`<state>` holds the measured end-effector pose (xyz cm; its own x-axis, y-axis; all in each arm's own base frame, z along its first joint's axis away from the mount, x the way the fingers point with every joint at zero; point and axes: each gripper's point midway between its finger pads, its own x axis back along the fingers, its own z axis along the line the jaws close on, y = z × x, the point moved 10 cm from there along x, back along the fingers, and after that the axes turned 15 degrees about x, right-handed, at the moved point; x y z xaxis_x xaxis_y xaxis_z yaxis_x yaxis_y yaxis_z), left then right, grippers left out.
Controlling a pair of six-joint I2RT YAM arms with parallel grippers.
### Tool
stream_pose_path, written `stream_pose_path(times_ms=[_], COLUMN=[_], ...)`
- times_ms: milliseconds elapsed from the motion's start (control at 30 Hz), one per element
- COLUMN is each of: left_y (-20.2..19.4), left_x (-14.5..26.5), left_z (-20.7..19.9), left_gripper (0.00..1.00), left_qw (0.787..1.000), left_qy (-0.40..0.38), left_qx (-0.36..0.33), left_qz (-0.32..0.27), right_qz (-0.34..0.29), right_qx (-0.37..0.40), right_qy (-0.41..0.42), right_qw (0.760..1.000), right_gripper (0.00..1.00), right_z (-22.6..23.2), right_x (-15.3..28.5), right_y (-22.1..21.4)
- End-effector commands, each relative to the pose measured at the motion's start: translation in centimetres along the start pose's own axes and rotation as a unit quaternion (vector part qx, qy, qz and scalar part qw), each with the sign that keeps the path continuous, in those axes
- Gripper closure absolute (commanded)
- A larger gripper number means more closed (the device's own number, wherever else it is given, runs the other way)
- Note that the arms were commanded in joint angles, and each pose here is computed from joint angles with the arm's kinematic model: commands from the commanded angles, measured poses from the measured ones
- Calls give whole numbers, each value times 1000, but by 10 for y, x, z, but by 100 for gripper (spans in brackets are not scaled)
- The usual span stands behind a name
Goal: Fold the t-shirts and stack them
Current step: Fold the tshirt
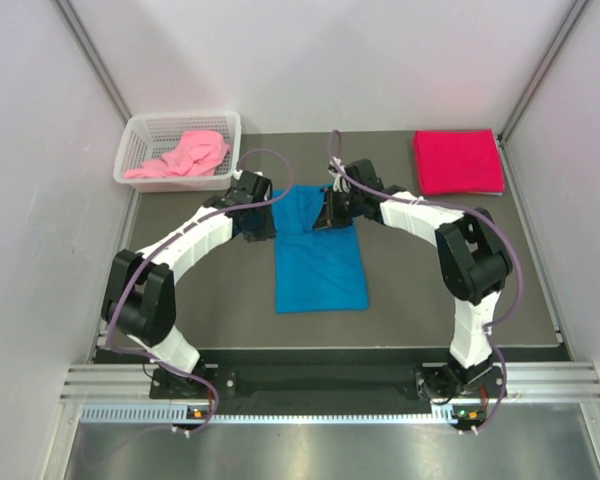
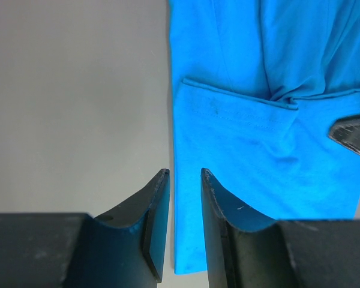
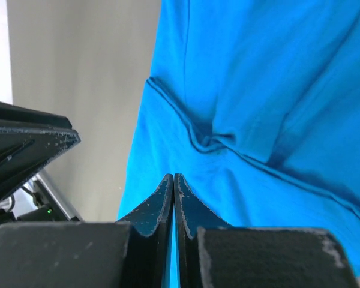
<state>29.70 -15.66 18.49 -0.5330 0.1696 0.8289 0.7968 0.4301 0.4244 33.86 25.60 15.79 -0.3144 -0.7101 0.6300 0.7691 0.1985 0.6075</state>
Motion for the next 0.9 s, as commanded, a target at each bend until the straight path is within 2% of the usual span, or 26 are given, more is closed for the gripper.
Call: stream_pose_path(times_ms=[0,300,533,667,800,867], left_y=[4,-15,-29,-46,-65,-77], left_x=[5,3,22,30,34,35], left_z=[-3,12,30,36,44,51], left_gripper=[67,67,64,62,57,56], left_qw=[1000,999,999,996,991,987], left_qy=[-15,-1,8,-33,-72,-91], left_qx=[-2,0,-22,-13,8,15], left_qz=[-3,34,46,86,116,129], right_qz=[-8,25,4,-20,-14,-16], right_qx=[4,-5,14,10,-2,-10], right_qy=[26,6,-15,-25,-36,-56], right_qw=[1000,1000,1000,999,999,998], right_gripper=[100,100,99,93,75,70], right_z=[1,-28,-19,-1,10,15], right_x=[-16,-53,-30,-3,23,40], right_y=[4,-12,10,23,12,7])
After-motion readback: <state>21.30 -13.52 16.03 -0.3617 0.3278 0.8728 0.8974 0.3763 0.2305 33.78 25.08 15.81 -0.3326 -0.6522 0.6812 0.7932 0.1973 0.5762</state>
